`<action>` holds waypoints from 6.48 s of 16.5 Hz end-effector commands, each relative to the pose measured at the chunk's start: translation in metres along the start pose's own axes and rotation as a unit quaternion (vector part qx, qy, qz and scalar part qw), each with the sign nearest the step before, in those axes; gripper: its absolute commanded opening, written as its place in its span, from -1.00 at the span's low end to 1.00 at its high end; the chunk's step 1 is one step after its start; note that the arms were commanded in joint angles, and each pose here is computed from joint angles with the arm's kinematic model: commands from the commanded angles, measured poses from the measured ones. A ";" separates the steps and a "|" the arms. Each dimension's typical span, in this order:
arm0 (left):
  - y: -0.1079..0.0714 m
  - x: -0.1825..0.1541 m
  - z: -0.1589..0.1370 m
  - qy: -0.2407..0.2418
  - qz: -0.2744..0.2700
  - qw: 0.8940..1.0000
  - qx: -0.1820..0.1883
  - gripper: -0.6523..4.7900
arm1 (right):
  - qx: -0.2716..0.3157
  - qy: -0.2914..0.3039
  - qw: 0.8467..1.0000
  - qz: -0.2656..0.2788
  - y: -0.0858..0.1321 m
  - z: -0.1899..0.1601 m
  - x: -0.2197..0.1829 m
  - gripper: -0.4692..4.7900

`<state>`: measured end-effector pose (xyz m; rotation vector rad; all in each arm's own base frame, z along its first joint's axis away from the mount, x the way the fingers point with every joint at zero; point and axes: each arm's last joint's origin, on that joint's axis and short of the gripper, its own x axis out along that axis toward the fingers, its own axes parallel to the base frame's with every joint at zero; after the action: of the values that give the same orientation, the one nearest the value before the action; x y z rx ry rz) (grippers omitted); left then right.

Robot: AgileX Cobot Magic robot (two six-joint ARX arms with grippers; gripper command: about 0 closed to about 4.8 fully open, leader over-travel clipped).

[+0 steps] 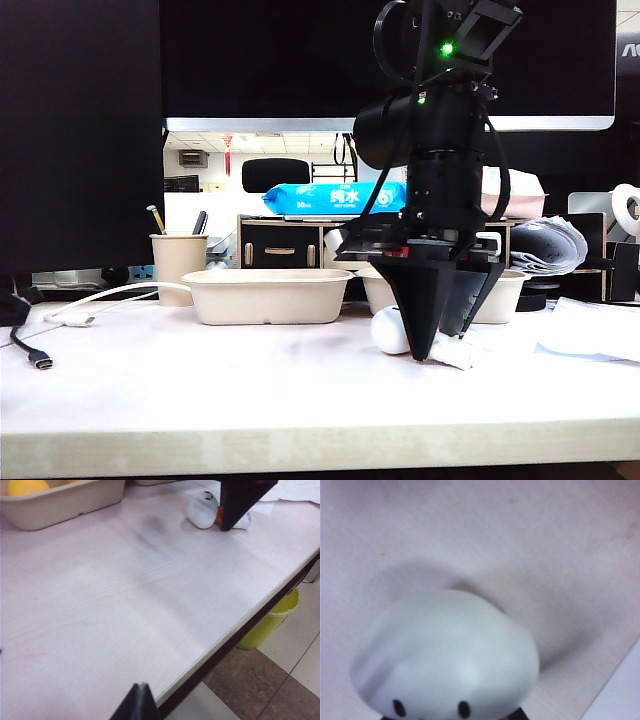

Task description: Put the dolls with similar colors into the same paper box, while dolls with different colors go into separate paper boxes.

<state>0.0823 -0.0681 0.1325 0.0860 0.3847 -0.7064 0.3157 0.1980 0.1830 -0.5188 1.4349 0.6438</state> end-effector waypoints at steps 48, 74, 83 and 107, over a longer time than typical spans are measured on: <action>0.061 -0.041 0.012 -0.145 0.329 0.930 -0.076 -0.78 | 0.162 -0.398 0.892 -0.140 -0.089 0.005 -0.129 -0.84; 0.061 -0.042 0.011 -0.144 0.331 0.929 -0.077 -0.78 | 0.224 -0.538 0.795 -0.169 -0.064 -0.068 -0.087 -0.84; 0.061 -0.042 0.011 -0.143 0.331 0.929 -0.077 -0.78 | 0.313 -0.490 0.734 -0.352 -0.042 -0.138 -0.147 -0.84; 0.061 -0.041 0.011 -0.142 0.331 0.930 -0.078 -0.78 | 0.336 -0.659 0.628 -0.241 0.004 -0.296 -0.006 -0.84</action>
<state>0.0966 0.0017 0.1541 -0.0427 0.1205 -0.0099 0.0970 -0.0006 0.1658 0.2313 -0.0040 -0.0985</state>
